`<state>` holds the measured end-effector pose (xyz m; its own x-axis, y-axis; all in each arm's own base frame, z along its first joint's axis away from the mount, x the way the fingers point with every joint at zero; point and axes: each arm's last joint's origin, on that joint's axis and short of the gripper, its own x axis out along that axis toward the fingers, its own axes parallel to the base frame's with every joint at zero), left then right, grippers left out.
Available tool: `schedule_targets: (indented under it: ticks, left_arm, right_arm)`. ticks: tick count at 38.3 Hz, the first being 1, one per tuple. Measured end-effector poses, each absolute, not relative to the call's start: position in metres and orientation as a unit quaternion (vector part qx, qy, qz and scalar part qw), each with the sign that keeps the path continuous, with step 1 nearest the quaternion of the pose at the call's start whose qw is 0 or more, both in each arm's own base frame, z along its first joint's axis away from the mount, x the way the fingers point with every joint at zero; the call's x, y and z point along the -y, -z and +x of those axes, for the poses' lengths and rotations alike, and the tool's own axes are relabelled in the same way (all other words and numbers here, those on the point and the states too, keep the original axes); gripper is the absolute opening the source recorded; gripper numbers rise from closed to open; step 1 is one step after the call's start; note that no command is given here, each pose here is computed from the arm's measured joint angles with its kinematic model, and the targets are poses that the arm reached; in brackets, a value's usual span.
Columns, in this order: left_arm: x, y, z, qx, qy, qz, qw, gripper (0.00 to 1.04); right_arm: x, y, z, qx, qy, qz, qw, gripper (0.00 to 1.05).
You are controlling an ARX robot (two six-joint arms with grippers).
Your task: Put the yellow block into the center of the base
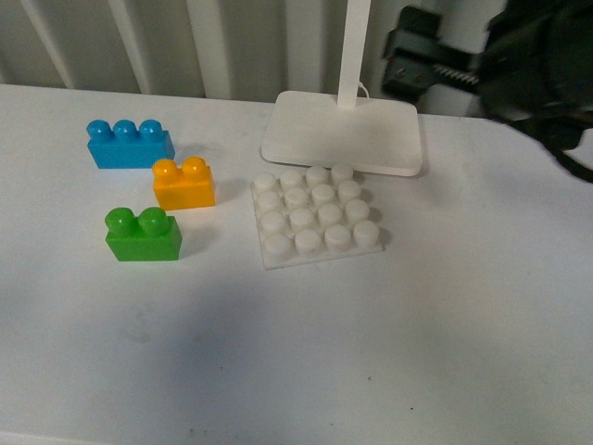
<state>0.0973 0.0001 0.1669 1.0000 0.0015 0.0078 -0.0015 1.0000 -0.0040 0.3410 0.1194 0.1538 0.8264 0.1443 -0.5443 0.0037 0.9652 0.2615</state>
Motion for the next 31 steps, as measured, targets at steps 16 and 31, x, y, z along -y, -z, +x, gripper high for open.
schedule_targets:
  ticks: [16,31]
  left_arm:
    - [0.0,-0.167,0.097,0.004,-0.001,-0.002,1.0,0.98]
    - [0.0,-0.167,0.097,0.004,-0.001,-0.002,1.0,0.98]
  right_arm:
    - [-0.014,-0.197,0.227,0.002,0.005,0.024,1.0,0.52]
    - [0.0,-0.174,0.169,-0.008,0.002,0.002,1.0,0.01]
